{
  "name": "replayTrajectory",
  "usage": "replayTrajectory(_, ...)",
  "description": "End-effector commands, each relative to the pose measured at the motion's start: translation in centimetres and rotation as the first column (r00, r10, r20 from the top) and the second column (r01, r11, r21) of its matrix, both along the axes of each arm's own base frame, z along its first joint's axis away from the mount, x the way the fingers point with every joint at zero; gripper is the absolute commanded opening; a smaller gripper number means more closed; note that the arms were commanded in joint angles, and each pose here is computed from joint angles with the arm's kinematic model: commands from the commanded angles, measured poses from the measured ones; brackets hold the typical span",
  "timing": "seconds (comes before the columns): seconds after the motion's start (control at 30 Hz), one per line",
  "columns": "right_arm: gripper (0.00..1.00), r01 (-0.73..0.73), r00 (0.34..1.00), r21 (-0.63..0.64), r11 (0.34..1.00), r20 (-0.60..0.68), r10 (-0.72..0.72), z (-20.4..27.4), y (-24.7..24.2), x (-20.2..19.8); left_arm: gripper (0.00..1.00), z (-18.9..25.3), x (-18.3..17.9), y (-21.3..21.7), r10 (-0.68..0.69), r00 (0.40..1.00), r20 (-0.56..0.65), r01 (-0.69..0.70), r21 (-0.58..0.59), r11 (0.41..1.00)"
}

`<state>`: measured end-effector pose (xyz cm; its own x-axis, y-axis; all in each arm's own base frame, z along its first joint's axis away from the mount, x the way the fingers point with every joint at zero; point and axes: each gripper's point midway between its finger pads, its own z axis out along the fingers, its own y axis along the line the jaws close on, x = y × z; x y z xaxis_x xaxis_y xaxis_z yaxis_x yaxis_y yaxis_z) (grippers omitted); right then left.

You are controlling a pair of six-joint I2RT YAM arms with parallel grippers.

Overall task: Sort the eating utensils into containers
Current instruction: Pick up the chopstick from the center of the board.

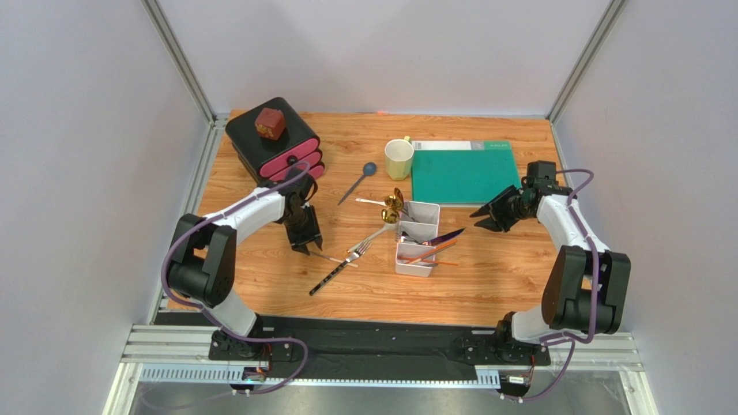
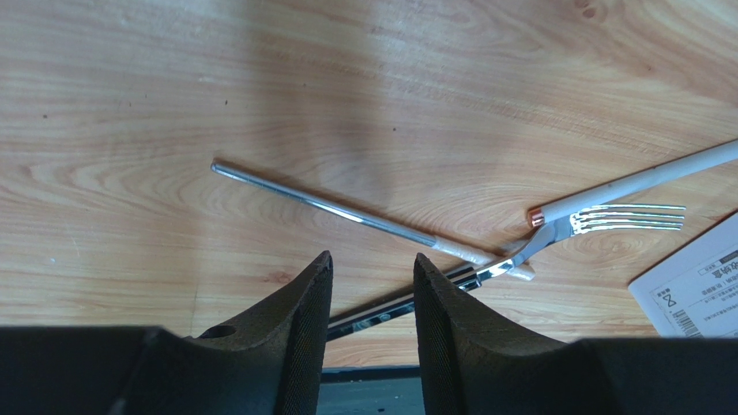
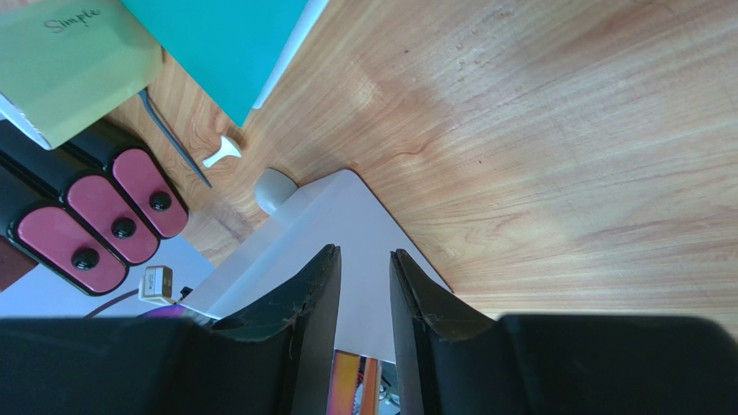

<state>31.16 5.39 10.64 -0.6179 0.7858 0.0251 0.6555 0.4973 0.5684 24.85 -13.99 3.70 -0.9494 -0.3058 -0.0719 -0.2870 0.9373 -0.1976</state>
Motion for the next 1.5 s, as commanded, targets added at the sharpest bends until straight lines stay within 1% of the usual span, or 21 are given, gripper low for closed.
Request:
replayTrajectory(0.0, 0.32, -0.027, 1.000, 0.011, 1.000, 0.005, 0.027, -0.3, 0.2, -0.3, 0.45, 0.6, -0.9, 0.1, 0.046, 0.999, -0.013, -0.046, -0.008, 0.999)
replayTrajectory(0.3, 0.32, -0.026, 1.000, 0.025, 0.999, -0.007, 0.026, -0.9, -0.4, -0.5, 0.45, -1.3, -0.1, -0.2, 0.033, 0.999, -0.025, -0.033, 0.004, 0.999)
replayTrajectory(0.47, 0.32, -0.025, 1.000, 0.021, 0.999, 0.006, 0.025, -0.6, -0.7, -0.3, 0.44, -1.0, 0.7, -0.4, 0.022, 1.000, 0.001, -0.022, 0.012, 1.000)
replayTrajectory(0.6, 0.32, -0.026, 1.000, 0.024, 0.999, 0.003, 0.026, -0.7, -0.6, -0.3, 0.43, -1.3, 0.8, -0.5, 0.018, 1.000, -0.010, -0.017, 0.016, 1.000)
replayTrajectory(0.73, 0.32, -0.025, 1.000, 0.027, 0.999, 0.000, 0.025, -0.8, -0.6, -0.3, 0.43, -1.0, 1.4, -0.8, 0.013, 1.000, 0.004, -0.013, 0.010, 1.000)
replayTrajectory(0.93, 0.32, -0.024, 1.000, 0.027, 0.999, 0.001, 0.024, -0.6, -0.8, 0.2, 0.41, -1.6, 0.9, -1.0, -0.027, 0.999, -0.041, 0.029, 0.041, 0.999)
replayTrajectory(1.1, 0.32, -0.022, 1.000, 0.027, 0.999, 0.001, 0.022, -0.6, -0.9, 0.5, 0.41, -1.8, -0.1, -1.3, -0.059, 0.996, -0.062, 0.062, 0.049, 0.997)
replayTrajectory(1.23, 0.31, -0.020, 1.000, 0.028, 0.999, -0.002, 0.020, -0.7, -0.9, 0.5, 0.39, -2.4, -0.1, -1.7, -0.084, 0.993, -0.085, 0.088, 0.052, 0.995)
replayTrajectory(1.27, 0.30, -0.010, 1.000, 0.024, 1.000, -0.004, 0.011, -0.7, -1.0, 0.5, 0.38, -2.6, -0.1, -1.8, -0.089, 0.992, -0.095, 0.095, 0.057, 0.994)
replayTrajectory(1.37, 0.30, 0.000, 1.000, 0.008, 1.000, 0.020, 0.000, 0.1, -1.3, 0.8, 0.28, -2.7, 0.4, -2.2, -0.112, 0.988, -0.106, 0.120, 0.076, 0.990)
replayTrajectory(1.43, 0.30, 0.001, 1.000, 0.016, 1.000, 0.015, -0.001, 0.2, -1.2, 0.9, 0.10, -2.8, 0.8, -2.6, -0.116, 0.987, -0.114, 0.125, 0.067, 0.990)
replayTrajectory(1.47, 0.30, 0.001, 1.000, 0.015, 1.000, 0.020, -0.001, 0.3, -1.3, 1.0, 0.04, -2.8, 0.9, -2.7, -0.118, 0.986, -0.117, 0.126, 0.067, 0.990)
